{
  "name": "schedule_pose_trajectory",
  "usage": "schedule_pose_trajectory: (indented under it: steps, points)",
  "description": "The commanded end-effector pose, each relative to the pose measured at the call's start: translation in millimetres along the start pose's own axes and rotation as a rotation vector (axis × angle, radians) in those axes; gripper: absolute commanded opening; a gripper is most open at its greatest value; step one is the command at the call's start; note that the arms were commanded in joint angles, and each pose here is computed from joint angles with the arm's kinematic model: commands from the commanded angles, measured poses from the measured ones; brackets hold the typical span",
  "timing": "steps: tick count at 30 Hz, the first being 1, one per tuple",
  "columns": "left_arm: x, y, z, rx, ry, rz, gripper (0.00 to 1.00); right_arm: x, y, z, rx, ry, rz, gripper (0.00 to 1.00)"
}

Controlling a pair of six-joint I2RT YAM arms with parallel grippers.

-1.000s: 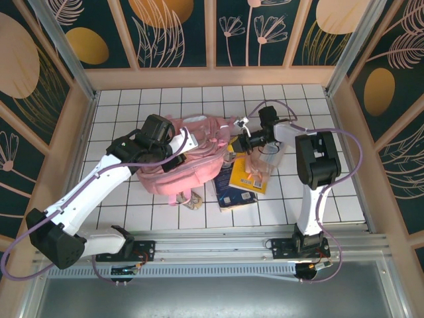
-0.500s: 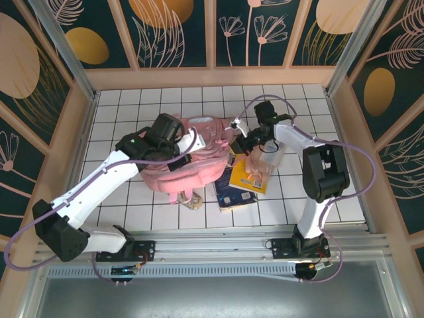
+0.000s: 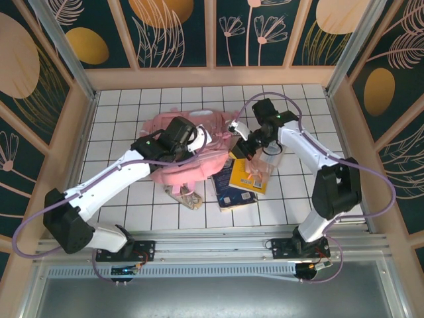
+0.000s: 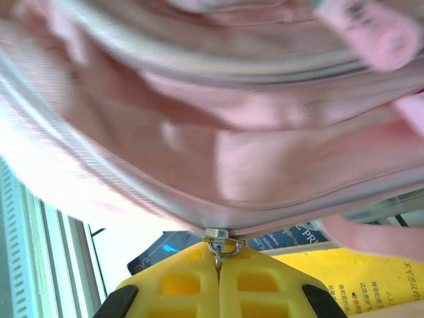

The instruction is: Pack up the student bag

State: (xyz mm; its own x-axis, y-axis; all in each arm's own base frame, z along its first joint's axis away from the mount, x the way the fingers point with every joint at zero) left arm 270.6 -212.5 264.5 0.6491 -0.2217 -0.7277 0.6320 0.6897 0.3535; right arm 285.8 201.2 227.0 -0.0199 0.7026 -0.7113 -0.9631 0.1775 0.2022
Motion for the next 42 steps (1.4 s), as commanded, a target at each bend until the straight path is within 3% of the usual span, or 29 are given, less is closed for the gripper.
schedule_pose_trajectory:
  steps: [1,5,11,16,20,24,27,30,36,39,42]
  points:
    - [1.5,32.5,19.6,-0.124,-0.041,0.291,0.00,-17.2,36.7,14.5,0.036,0.003,0.060,0.00]
    - [11.4,27.7,37.7,-0.192,-0.050,0.274,0.00,-12.0,49.6,32.6,0.050,0.040,0.067,0.00]
    - [16.1,23.0,69.0,-0.303,-0.065,0.247,0.00,23.0,65.7,59.6,0.171,0.195,0.026,0.00]
    - [19.3,24.8,89.4,-0.426,-0.031,0.239,0.00,33.6,73.8,78.1,0.277,0.214,-0.145,0.00]
    - [7.4,28.2,108.9,-0.530,-0.043,0.185,0.00,19.0,56.6,63.2,0.384,0.207,-0.309,0.00]
    - [-1.9,29.5,130.1,-0.659,-0.013,0.112,0.00,-16.7,53.8,80.9,0.377,0.070,-0.465,0.00]
    - [2.4,25.8,136.3,-0.712,0.025,0.081,0.00,-28.2,81.0,107.1,0.264,-0.144,-0.492,0.00]
    - [9.4,25.3,129.7,-0.724,0.055,0.088,0.00,-29.1,95.5,104.1,0.266,-0.274,-0.448,0.00]
    - [40.8,19.3,127.2,-0.771,0.128,0.036,0.00,-21.2,119.8,101.5,0.233,-0.235,-0.325,0.00]
    - [55.7,12.2,135.0,-0.827,0.135,-0.031,0.00,-17.7,127.7,109.1,0.209,-0.215,-0.350,0.00]
    - [56.1,18.5,135.3,-0.874,0.135,-0.054,0.00,-11.5,124.4,91.5,0.246,-0.175,-0.412,0.00]
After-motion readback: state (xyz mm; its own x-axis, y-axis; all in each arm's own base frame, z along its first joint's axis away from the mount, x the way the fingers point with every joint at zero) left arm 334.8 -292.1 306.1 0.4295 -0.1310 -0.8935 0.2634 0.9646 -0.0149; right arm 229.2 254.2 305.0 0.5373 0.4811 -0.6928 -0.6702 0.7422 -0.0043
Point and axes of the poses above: each hand's point on the last joint's axis, 136 mm out from that joint toward the fingers, its own x axis out along the fingers, its own y axis along the line the jaws close on, z = x × y, the point moved 7 cm from there along -x, back along the fingers, and after that the axes turned 13 degrees about -x, right-handed, at the moved point
